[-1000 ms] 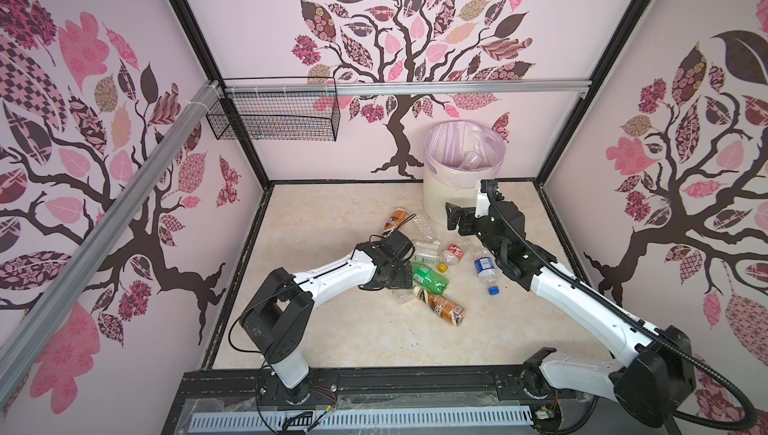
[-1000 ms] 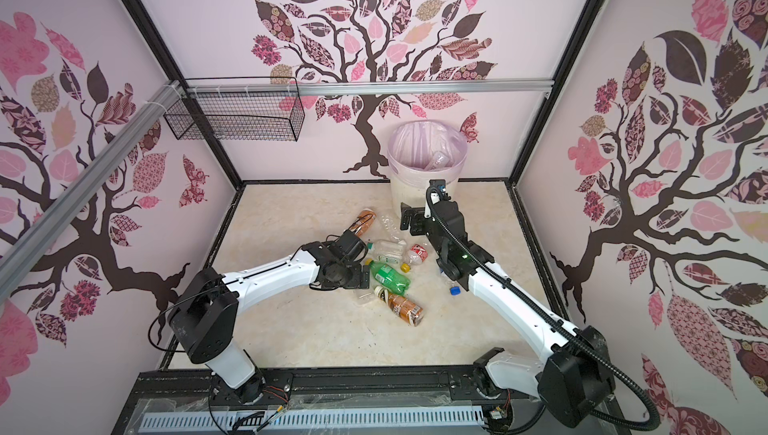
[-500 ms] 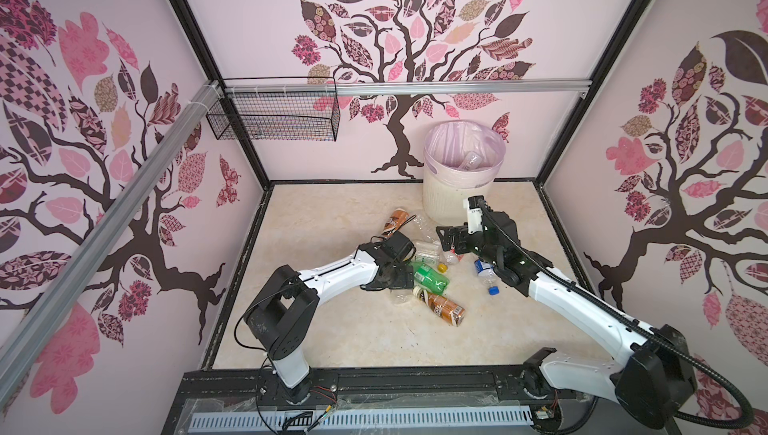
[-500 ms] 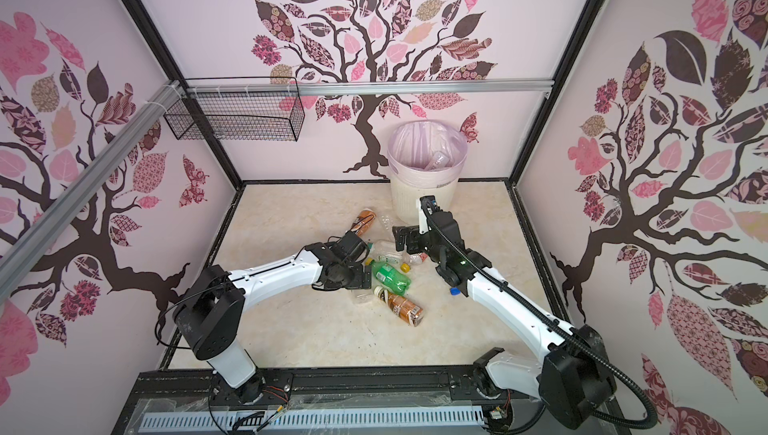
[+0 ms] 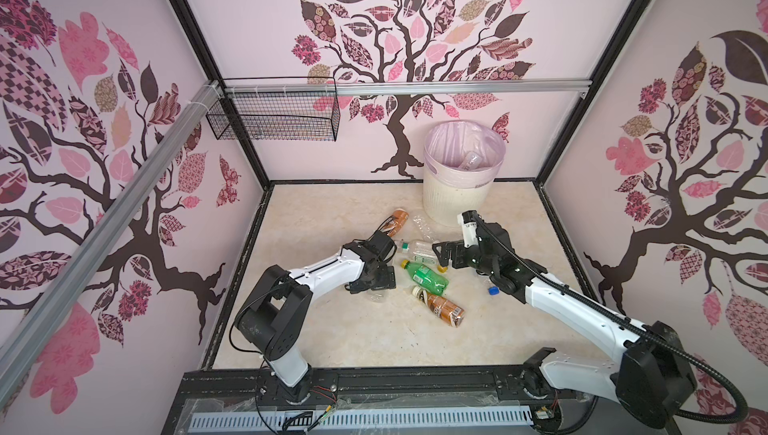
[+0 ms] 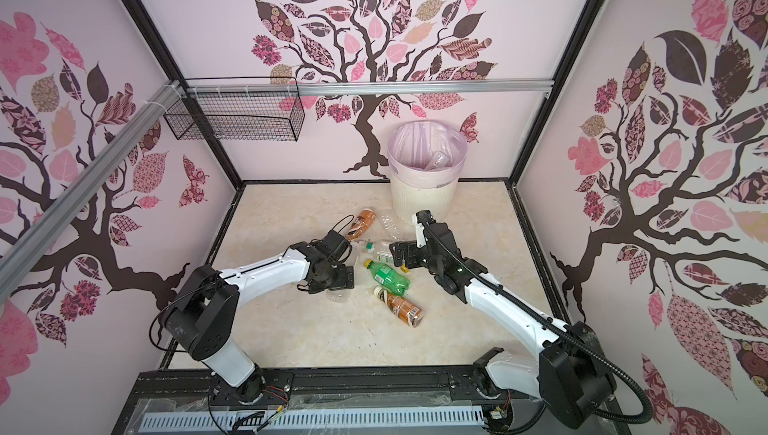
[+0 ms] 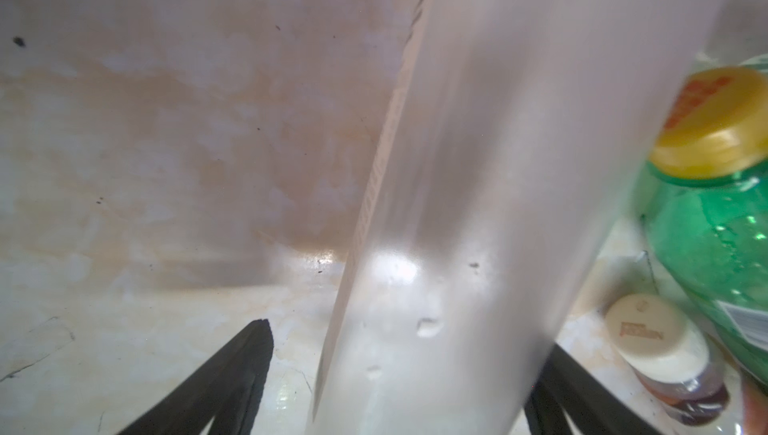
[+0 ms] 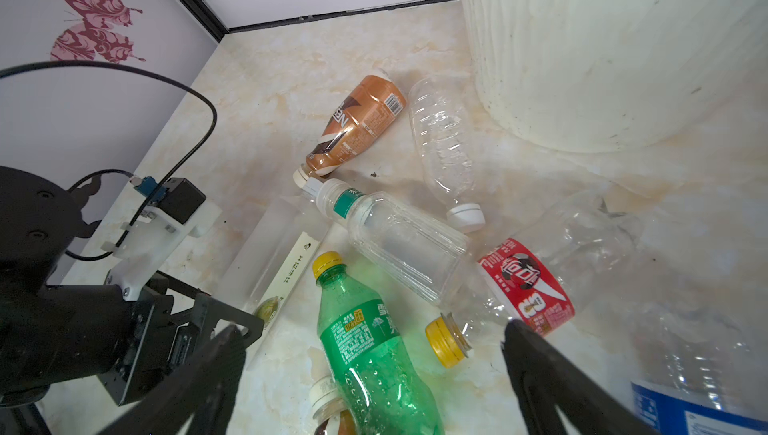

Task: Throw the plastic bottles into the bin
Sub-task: 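Close the left gripper around the frosted white bottle's body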

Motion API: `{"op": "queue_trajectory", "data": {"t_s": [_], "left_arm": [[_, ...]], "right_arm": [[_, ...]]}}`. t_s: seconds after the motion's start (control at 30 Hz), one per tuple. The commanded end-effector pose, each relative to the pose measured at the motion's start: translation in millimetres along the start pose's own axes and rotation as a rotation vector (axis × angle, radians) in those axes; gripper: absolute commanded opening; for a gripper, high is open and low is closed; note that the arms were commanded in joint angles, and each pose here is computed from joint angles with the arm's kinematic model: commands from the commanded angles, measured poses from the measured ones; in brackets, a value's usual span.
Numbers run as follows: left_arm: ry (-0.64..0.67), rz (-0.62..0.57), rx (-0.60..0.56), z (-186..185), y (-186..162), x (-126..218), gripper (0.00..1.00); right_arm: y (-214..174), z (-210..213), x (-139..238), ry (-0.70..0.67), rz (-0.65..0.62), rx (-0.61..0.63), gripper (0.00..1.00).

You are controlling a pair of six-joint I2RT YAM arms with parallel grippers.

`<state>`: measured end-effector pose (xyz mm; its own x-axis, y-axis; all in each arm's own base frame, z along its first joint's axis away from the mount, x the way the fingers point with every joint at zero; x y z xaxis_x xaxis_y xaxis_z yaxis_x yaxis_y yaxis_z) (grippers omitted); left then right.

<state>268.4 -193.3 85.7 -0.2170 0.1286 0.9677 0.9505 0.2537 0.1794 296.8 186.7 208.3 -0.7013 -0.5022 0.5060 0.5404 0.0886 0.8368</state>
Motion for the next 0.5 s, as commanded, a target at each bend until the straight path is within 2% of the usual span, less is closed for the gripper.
{"op": "queue_trajectory", "data": {"t_s": [0.0, 0.23, 0.47], "left_arm": [[0.008, -0.005, -0.023, 6, -3, 2, 0.91], [-0.005, 0.001, -0.017, 9, -8, 1, 0.83], [-0.031, -0.018, -0.022, 12, -9, 6, 0.62]], "right_arm": [[1, 8, -2, 0.027, 0.0, -0.006, 1.0], [-7, 21, -12, 0.066, 0.034, -0.003, 0.99], [-6, 23, -14, 0.07, 0.039, -0.01, 0.99]]}}
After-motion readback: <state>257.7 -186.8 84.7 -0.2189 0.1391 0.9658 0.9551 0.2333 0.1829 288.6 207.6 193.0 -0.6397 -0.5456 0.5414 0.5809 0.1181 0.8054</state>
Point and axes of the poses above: each gripper's point midway between its finger pads, its own x axis back along the fingers, its own z axis along the line the jaws close on, y = z × x, the point moved 4 cm from there along x, back along the fingers, and after that the axes turned 11 degrees about x, right-handed, at the moved point
